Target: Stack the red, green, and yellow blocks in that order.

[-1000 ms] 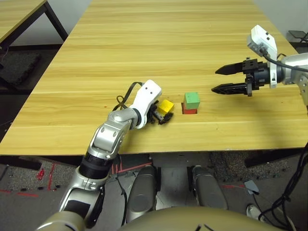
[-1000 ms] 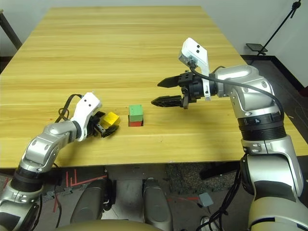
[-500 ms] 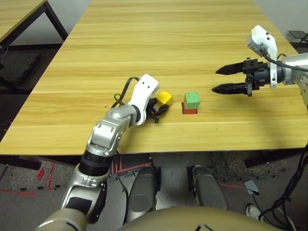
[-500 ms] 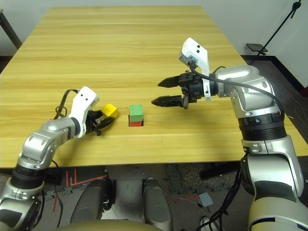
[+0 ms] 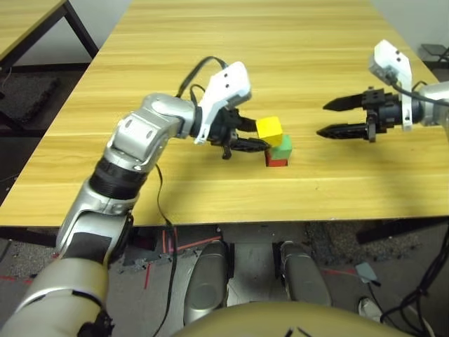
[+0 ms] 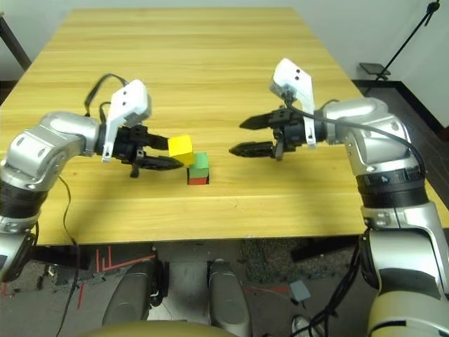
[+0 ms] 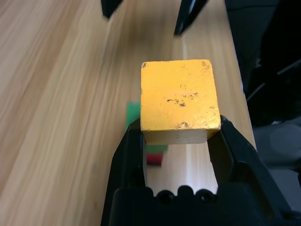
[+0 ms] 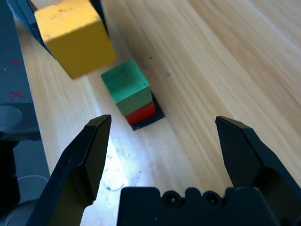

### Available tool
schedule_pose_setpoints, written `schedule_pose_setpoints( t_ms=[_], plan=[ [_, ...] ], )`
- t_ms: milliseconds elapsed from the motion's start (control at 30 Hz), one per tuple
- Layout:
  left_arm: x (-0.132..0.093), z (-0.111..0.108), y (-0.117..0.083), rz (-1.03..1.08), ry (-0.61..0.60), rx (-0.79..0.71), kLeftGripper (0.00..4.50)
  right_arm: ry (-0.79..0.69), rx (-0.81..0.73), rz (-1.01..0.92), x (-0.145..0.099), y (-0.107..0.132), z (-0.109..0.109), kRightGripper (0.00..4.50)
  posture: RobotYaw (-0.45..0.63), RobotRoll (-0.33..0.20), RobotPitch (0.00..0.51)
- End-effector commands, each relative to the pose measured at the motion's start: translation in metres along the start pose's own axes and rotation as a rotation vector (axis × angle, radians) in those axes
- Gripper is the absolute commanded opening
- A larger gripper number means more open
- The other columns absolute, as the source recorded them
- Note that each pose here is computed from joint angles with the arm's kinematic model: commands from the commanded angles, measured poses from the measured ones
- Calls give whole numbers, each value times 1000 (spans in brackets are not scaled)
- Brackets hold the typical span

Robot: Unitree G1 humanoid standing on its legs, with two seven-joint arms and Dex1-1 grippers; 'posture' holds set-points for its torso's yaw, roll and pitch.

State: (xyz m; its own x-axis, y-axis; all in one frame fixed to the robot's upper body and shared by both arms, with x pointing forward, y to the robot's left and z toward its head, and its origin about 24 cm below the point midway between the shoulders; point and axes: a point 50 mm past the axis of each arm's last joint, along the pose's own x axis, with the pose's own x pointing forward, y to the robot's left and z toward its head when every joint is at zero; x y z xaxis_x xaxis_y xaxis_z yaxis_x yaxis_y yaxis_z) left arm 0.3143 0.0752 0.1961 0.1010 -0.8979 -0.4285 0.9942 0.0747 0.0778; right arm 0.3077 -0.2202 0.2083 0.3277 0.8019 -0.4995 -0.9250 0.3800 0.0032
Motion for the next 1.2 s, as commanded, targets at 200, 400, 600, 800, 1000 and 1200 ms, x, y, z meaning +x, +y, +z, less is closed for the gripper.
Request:
schedule_pose_setpoints(
  t_ms=[200, 400, 600, 800, 1000, 1200],
  plan=[
    [16, 0, 16, 3, 18, 39, 1944, -8, 16, -30, -9, 5, -2, 4500, 94, -132, 76],
    [18, -7, 16, -5, 40, 38, 1945, -12, 25, -37, -10, 7, -3, 4500, 91, -130, 81],
    [17, -10, 13, -5, 60, 32, 1944, -13, 26, -37, -8, 6, -4, 4500, 103, -130, 82],
    [13, -14, 12, 11, 83, 29, 1944, -14, 24, -29, -6, 5, -3, 4500, 112, -133, 85],
    [12, -17, 13, 29, 101, 24, 1944, -12, 23, -25, -6, 5, -2, 4500, 115, -137, 87],
    [14, -18, 11, 25, 109, 17, 1944, -9, 25, -28, -7, 4, -2, 4500, 112, -139, 90]
  ],
)
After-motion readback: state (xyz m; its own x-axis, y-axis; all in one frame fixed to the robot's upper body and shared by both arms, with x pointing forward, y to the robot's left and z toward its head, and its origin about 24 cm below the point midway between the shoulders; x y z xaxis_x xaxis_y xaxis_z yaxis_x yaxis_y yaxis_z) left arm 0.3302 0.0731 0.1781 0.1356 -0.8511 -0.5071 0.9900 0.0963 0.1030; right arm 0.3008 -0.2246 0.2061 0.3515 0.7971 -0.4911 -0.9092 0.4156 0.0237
